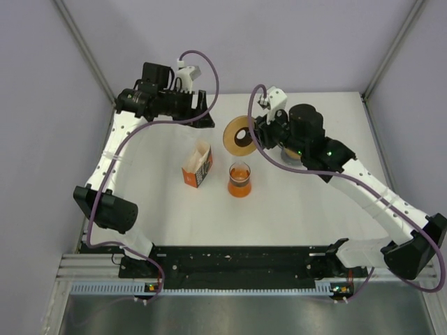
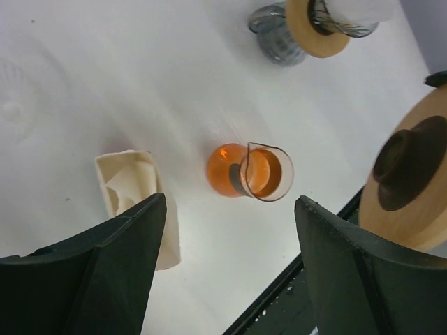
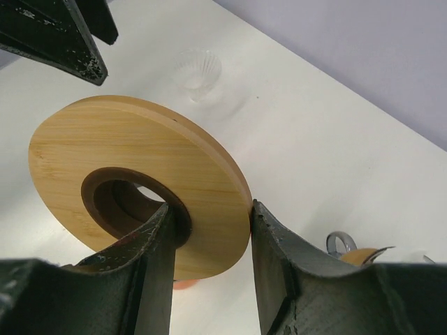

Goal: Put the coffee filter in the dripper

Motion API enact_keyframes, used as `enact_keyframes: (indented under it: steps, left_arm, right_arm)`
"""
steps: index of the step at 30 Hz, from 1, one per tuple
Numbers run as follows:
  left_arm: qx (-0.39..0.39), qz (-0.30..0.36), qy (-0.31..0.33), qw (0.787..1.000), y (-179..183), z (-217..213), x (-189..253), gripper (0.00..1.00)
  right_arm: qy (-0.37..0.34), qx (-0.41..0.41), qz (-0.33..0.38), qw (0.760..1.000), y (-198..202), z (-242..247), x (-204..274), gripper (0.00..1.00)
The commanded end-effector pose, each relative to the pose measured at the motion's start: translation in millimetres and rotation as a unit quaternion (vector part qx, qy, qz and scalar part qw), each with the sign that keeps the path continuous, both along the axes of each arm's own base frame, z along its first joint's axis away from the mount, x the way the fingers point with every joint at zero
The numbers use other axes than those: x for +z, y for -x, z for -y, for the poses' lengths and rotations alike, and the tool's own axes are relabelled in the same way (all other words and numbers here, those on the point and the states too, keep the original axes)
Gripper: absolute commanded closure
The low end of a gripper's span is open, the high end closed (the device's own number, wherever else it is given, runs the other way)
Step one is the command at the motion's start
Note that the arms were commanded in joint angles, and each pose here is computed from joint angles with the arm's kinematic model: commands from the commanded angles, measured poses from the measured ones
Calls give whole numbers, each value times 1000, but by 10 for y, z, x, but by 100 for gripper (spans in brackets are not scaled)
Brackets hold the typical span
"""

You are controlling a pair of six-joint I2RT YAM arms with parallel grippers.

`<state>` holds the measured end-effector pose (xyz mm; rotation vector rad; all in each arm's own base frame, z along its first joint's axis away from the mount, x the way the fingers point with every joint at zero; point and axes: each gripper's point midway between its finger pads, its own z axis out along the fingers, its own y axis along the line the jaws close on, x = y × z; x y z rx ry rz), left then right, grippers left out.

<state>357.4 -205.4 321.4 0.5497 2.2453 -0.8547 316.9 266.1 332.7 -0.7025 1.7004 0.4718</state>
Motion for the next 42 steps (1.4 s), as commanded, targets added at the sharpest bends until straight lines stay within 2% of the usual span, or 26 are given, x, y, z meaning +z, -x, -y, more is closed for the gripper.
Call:
enact_keyframes:
  steps: [1, 10, 18, 32, 42]
  left_arm:
    - [53, 72, -55, 994, -157, -275, 143, 20]
    - [93, 119, -126, 981, -274, -571, 70, 20]
    - [139, 121, -167, 969, -343, -844, -36, 19]
    - [167, 110, -181, 963, -357, -1139, -140, 18]
    - [179, 107, -185, 960, -359, -1256, -174, 18]
  right_arm:
    - [-4, -48, -5, 999, -34, 181, 284, 100]
    - [57, -84, -111, 989, 20, 288, 53, 100]
    - [171, -98, -240, 951, 31, 330, -483, 100]
    - [199, 4, -333, 922, -125, -224, -1071, 100]
    - [228, 22, -376, 898, -100, -202, -1447, 100]
